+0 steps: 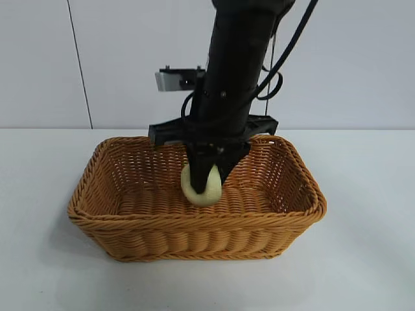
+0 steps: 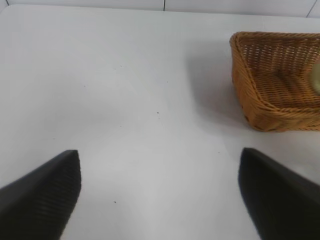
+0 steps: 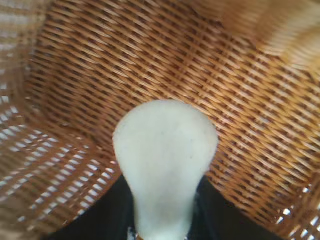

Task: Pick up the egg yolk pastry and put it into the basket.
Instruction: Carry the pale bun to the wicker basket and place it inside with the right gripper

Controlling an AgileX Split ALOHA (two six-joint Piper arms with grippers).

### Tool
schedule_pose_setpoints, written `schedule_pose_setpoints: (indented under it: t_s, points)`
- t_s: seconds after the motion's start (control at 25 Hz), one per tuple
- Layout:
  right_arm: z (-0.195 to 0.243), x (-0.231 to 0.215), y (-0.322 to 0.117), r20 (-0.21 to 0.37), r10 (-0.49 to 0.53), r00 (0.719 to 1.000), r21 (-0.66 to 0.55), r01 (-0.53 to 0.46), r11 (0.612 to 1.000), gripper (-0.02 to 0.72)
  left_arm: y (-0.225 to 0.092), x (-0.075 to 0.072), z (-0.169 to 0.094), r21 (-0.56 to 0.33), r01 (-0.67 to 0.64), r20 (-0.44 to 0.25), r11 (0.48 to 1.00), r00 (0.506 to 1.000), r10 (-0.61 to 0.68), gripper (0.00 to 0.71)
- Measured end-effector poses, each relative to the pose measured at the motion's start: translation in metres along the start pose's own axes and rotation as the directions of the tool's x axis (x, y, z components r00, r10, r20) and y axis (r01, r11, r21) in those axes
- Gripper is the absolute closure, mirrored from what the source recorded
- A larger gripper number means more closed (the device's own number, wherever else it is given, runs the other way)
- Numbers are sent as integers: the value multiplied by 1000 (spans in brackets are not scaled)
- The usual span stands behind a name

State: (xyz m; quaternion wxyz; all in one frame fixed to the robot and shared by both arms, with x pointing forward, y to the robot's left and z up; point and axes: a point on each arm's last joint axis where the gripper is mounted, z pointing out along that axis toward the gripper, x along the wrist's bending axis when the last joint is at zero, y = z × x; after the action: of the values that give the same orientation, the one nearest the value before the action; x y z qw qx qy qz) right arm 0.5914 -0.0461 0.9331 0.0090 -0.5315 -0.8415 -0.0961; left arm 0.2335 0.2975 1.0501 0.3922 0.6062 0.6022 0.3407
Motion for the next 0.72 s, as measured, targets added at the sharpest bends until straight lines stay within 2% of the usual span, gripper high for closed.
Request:
schedule_pose_setpoints:
  t_s: [0.56,0.64,0.72]
  points:
    - [8,-2,2,14,13,1000,-10,-13,1000,514,0,0,0,0,0,0,1000,1000,0,48]
    - [8,-2,2,15,13,1000,-8,-13,1000,466,0,0,0,0,0,0,1000,1000,0,48]
    - [8,-2,2,15,13,1000,-9,-13,1000,347,0,0,0,0,0,0,1000,1000,0,48]
